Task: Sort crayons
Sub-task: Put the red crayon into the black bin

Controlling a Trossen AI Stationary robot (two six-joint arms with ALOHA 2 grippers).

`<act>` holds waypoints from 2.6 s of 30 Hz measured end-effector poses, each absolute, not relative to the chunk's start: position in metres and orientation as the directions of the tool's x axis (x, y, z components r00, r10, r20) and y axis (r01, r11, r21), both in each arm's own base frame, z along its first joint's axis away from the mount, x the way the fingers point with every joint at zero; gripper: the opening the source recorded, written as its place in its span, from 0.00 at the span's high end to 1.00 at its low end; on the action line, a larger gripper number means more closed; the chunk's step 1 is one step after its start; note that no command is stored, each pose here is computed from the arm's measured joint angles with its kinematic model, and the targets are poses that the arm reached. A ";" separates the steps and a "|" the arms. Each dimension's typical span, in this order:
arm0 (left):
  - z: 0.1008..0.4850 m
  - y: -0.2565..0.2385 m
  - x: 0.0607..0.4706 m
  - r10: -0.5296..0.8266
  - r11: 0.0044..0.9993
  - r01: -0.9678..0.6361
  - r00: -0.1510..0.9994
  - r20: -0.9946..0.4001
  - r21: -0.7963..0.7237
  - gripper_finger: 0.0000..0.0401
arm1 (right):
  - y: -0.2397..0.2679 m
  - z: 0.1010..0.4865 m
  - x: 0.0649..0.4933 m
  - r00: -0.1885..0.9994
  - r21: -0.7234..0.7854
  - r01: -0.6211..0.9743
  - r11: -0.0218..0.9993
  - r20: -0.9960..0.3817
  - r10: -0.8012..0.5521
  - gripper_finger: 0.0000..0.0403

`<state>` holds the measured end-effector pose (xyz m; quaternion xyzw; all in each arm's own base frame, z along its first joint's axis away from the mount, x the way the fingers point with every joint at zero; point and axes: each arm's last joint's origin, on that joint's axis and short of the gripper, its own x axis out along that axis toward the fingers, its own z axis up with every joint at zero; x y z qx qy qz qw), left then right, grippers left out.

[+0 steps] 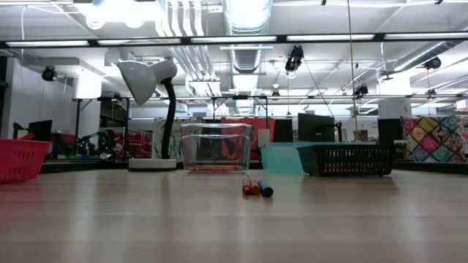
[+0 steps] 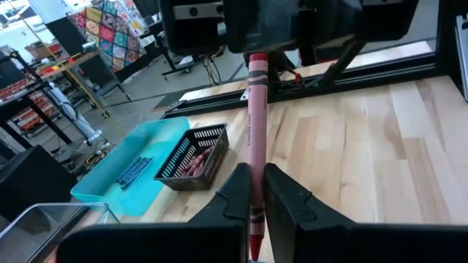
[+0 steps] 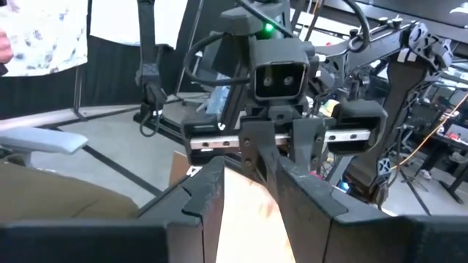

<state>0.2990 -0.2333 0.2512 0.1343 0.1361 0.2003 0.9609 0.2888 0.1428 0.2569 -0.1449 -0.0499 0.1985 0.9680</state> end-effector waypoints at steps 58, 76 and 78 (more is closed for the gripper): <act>0.260 -0.221 0.311 0.465 0.838 -0.374 0.870 -0.162 0.397 0.62 | 0.116 0.270 0.313 0.994 -0.362 -0.100 0.927 -0.074 0.079 0.96; 0.269 -0.210 0.301 0.561 0.762 -0.437 0.815 -0.148 0.479 0.55 | -0.032 0.234 0.267 0.248 -0.404 0.442 0.801 -0.803 -0.542 0.97; 0.269 -0.210 0.301 0.561 0.761 -0.437 0.814 -0.149 0.479 0.55 | -0.044 0.225 0.263 0.219 -0.400 0.488 0.776 -0.804 -0.552 0.97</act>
